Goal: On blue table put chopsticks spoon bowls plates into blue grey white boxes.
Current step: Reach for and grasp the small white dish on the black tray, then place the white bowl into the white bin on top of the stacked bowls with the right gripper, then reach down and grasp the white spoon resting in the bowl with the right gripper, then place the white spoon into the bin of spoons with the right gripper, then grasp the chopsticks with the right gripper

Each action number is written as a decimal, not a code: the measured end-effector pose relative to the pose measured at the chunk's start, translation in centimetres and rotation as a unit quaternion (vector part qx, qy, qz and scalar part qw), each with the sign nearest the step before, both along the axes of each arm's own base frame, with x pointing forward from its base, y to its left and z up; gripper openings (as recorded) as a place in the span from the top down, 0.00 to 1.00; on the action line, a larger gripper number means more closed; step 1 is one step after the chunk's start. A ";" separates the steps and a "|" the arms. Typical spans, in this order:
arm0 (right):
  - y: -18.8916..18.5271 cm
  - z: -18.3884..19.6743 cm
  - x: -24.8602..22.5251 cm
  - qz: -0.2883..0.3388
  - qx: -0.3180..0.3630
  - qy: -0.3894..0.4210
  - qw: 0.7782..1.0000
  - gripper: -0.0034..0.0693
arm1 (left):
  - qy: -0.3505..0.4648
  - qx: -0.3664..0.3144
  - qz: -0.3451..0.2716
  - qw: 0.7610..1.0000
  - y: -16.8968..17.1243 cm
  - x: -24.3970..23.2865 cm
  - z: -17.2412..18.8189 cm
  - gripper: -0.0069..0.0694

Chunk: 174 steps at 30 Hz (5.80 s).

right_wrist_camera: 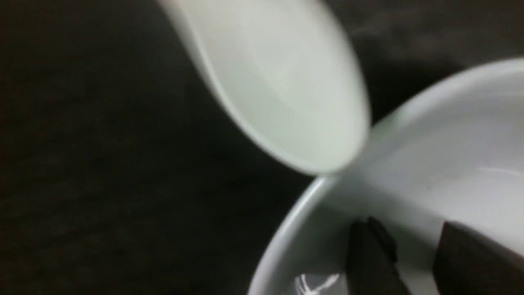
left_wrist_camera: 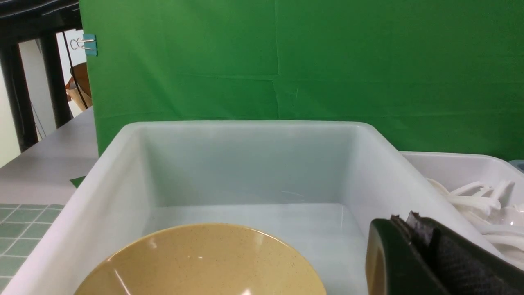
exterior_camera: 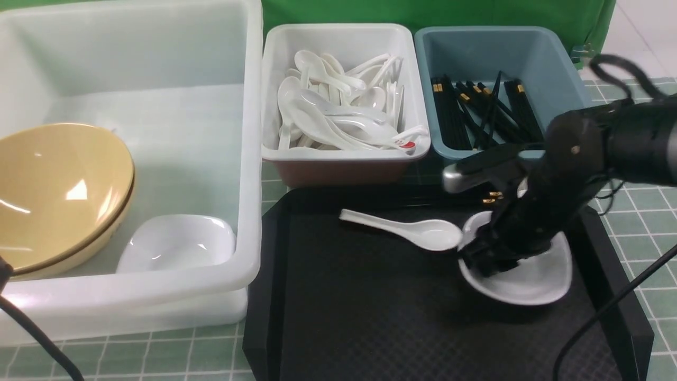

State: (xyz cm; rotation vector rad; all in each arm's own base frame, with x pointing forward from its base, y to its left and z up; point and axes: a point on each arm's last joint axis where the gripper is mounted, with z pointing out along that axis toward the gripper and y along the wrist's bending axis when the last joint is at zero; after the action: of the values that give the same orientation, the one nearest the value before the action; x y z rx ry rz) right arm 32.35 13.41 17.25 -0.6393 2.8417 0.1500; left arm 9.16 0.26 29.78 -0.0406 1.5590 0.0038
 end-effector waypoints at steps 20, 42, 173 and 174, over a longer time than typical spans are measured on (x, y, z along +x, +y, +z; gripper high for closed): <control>-5.3 0.1 0.9 -0.061 -0.007 0.022 0.998 0.41 | 0.003 0.002 0.000 1.000 0.0 0.0 -0.2 0.90; 10.3 22.4 -4.3 0.141 0.228 -0.309 0.913 0.85 | 0.003 -0.008 0.000 1.000 0.0 0.0 -0.3 0.90; -6.8 -4.9 3.5 -0.132 0.041 -0.337 0.931 0.90 | -0.020 0.005 -0.017 1.000 -0.3 0.2 -2.2 0.90; -6.6 -4.9 3.5 -0.138 0.047 -0.337 0.930 0.90 | -0.019 0.005 -0.017 1.000 -0.3 0.2 -2.2 0.90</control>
State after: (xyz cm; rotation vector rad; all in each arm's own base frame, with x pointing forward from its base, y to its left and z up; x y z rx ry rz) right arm 35.85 6.80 12.34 -0.2012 2.2025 0.0105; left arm 9.36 -0.04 27.57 -0.0068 1.5213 -0.0150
